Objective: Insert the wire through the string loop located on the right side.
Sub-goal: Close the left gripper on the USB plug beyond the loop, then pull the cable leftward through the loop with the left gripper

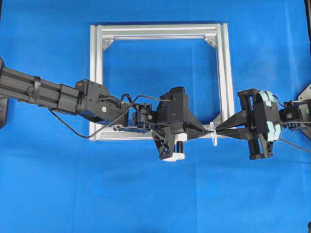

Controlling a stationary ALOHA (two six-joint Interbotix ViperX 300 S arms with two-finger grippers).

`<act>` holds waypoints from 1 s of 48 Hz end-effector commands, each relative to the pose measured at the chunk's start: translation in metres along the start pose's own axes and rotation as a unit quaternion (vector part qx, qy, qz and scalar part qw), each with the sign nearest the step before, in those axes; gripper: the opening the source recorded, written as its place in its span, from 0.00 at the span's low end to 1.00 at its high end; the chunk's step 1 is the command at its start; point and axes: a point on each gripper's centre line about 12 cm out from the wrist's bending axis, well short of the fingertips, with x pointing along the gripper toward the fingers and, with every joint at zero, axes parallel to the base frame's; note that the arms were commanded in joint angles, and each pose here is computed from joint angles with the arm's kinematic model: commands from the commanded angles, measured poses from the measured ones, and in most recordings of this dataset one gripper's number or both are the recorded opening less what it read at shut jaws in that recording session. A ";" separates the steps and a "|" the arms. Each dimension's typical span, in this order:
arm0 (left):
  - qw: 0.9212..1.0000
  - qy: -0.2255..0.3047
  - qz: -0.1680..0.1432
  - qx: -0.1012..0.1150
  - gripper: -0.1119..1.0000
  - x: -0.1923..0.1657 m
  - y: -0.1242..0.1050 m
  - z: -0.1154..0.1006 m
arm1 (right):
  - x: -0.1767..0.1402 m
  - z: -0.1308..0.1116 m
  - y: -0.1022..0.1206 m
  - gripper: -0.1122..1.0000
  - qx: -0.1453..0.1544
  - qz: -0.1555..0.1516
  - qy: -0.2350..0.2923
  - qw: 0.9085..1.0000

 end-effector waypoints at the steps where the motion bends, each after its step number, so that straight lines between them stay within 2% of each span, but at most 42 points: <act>1: 1.000 -0.019 -0.002 0.000 0.18 -0.003 -0.001 0.016 | -0.002 0.008 0.003 0.08 -0.002 0.005 -0.010 1.000; 4: 1.000 -0.021 -0.001 0.000 0.18 -0.003 0.000 0.017 | -0.003 0.008 0.003 0.12 -0.001 0.006 -0.008 1.000; 7: 1.000 -0.019 -0.002 0.000 0.18 -0.003 -0.001 0.016 | -0.004 0.006 0.003 0.23 0.000 0.005 -0.003 1.000; 10: 1.000 -0.020 -0.002 0.000 0.18 -0.004 -0.001 0.017 | -0.003 0.006 0.003 0.37 0.002 0.005 -0.002 1.000; 18: 1.000 -0.019 -0.002 0.000 0.18 -0.004 -0.001 0.016 | -0.004 0.006 0.003 0.83 0.001 0.006 -0.001 1.000; 22: 1.000 -0.018 -0.002 0.000 0.18 -0.004 -0.001 0.016 | -0.004 0.006 0.003 0.96 0.000 0.006 -0.001 1.000; 36: 1.000 -0.015 -0.002 0.000 0.18 -0.010 -0.001 0.014 | -0.004 0.006 0.003 0.97 0.001 0.006 0.000 1.000; 48: 1.000 -0.001 -0.006 0.003 0.18 -0.049 -0.005 0.004 | -0.004 0.006 0.003 0.97 -0.001 0.006 -0.001 1.000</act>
